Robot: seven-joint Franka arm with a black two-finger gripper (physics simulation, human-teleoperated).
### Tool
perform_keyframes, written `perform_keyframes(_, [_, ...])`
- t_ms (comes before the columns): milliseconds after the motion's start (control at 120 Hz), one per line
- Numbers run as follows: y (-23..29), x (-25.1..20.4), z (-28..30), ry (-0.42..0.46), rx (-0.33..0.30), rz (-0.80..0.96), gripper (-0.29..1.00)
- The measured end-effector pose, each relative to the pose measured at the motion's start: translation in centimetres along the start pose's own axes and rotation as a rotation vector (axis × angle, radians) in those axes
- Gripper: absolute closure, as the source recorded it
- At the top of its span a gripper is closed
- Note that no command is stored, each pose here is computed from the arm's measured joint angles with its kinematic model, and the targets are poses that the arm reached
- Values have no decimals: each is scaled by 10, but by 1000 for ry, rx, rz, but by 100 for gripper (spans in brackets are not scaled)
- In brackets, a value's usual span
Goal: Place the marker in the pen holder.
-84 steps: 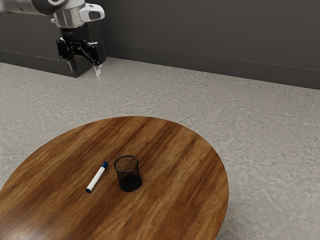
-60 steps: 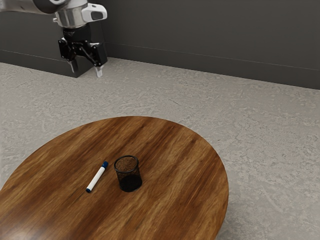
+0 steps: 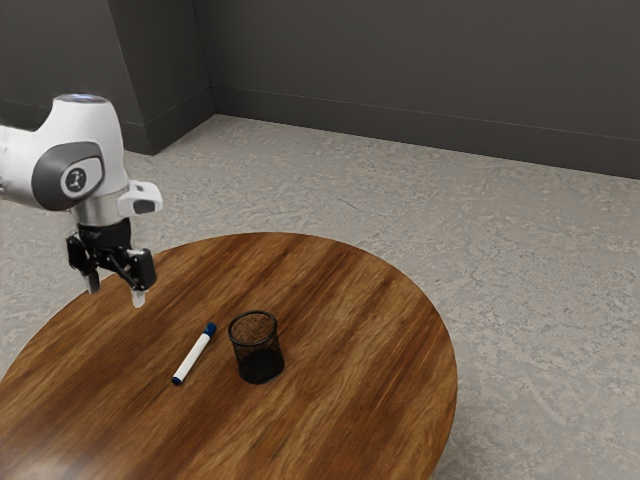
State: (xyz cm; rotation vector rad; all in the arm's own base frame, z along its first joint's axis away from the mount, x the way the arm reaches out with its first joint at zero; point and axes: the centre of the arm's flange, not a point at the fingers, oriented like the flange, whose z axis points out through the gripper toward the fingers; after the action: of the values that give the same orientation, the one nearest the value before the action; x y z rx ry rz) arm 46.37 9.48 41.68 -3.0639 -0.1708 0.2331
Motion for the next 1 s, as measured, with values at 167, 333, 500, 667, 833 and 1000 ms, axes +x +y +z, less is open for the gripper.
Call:
perform_keyframes(167, [8,14,58,19,13,4,0])
perform_keyframes(333, [20,20,102,59,11,11,0])
perform_keyframes(500, [29,29,125,102,4,10,0])
perform_keyframes(667, [51,37,131,136,2,44,0])
perform_keyframes(833, [61,37,149,99,7,59,0])
perform_keyframes(1000, [64,41,155,89,9,61,0])
